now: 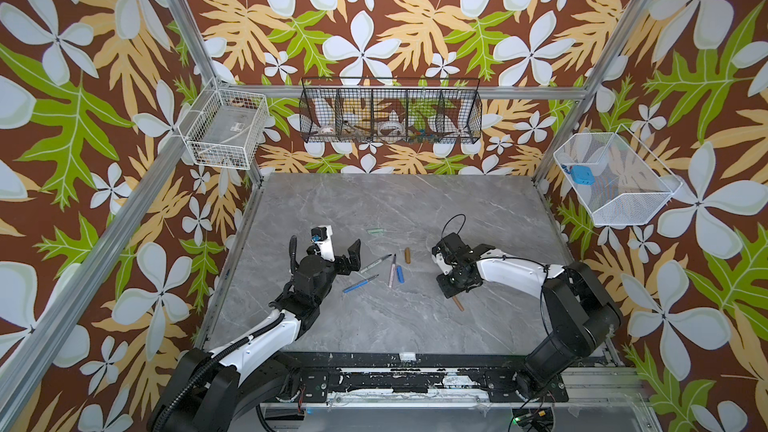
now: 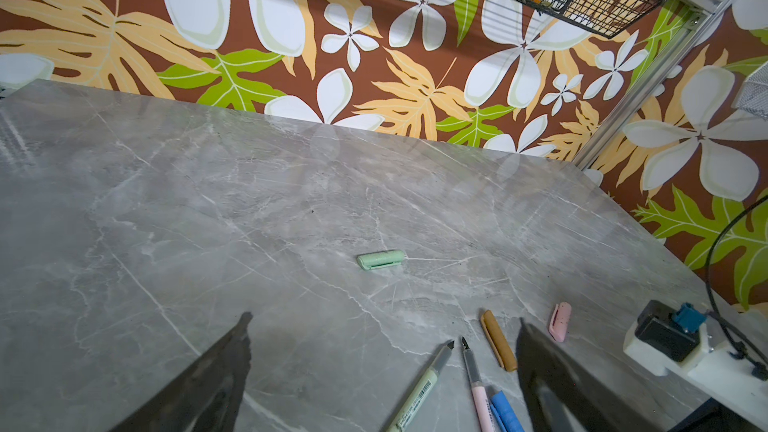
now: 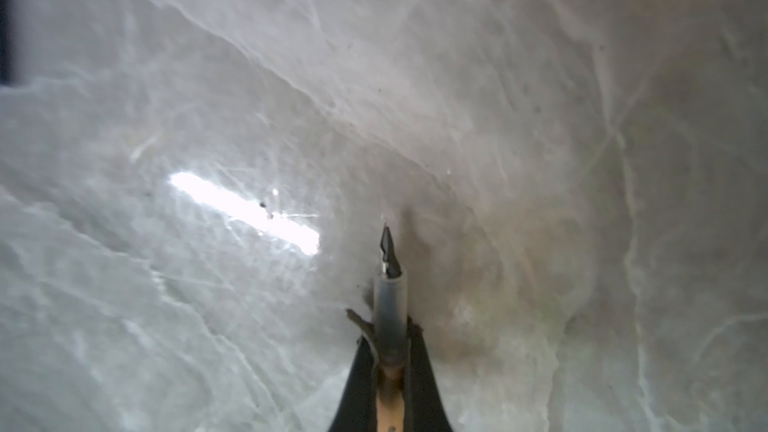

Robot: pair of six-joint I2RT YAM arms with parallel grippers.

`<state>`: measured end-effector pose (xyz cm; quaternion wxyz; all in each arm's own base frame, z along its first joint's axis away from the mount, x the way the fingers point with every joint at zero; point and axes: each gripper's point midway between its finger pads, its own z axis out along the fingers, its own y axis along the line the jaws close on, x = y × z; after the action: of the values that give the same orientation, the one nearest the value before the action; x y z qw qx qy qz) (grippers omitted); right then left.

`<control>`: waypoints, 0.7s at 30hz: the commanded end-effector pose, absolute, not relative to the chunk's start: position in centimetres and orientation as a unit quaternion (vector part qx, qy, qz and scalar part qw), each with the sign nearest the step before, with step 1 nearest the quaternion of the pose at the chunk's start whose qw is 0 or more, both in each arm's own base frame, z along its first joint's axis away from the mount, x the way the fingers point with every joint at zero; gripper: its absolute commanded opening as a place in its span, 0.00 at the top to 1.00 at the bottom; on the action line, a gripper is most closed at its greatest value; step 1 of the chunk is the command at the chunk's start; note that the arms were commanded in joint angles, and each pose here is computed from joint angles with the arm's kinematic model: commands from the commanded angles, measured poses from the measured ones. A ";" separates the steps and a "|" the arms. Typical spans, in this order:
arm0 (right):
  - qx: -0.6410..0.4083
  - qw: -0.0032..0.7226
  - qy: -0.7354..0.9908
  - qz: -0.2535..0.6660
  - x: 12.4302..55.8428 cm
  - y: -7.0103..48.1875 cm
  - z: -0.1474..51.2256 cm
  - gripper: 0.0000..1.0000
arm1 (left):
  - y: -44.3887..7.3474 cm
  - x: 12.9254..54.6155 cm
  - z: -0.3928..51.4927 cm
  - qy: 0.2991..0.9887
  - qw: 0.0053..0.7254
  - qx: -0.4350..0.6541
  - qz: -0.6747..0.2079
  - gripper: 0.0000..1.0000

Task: Insert the pens into the pen caps
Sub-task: 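Lower the right gripper and close it on the orange fountain pen, then carry the pen toward the left gripper and close the left gripper on it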

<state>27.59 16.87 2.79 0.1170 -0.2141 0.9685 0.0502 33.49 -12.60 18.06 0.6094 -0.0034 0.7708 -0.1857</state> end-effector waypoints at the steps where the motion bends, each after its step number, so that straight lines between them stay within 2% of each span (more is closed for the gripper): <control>1: -0.196 0.168 0.960 0.113 29.1 18.9 4.8 0.97 | -13.4 33.6 18.9 0.762 0.614 0.009 -0.204 0.00; 6: -0.179 0.239 0.932 0.208 30.6 21.1 8.3 0.97 | -15.3 33.4 19.0 0.762 0.599 0.043 -0.240 0.00; 11: -0.156 0.306 0.894 0.287 31.7 22.3 12.0 0.97 | -18.8 32.7 18.7 0.759 0.560 0.103 -0.316 0.00; 14: -0.141 0.342 0.867 0.333 32.0 22.8 14.3 0.96 | -19.8 32.5 18.7 0.755 0.546 0.103 -0.349 0.00; 21: -0.127 0.402 0.808 0.412 31.7 23.9 18.2 0.95 | -23.0 30.2 19.8 0.711 0.514 0.164 -0.451 0.00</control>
<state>31.03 22.67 14.88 0.3599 -0.1277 0.8511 0.3602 31.76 -21.03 17.65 0.5194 0.1223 0.7537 -0.3837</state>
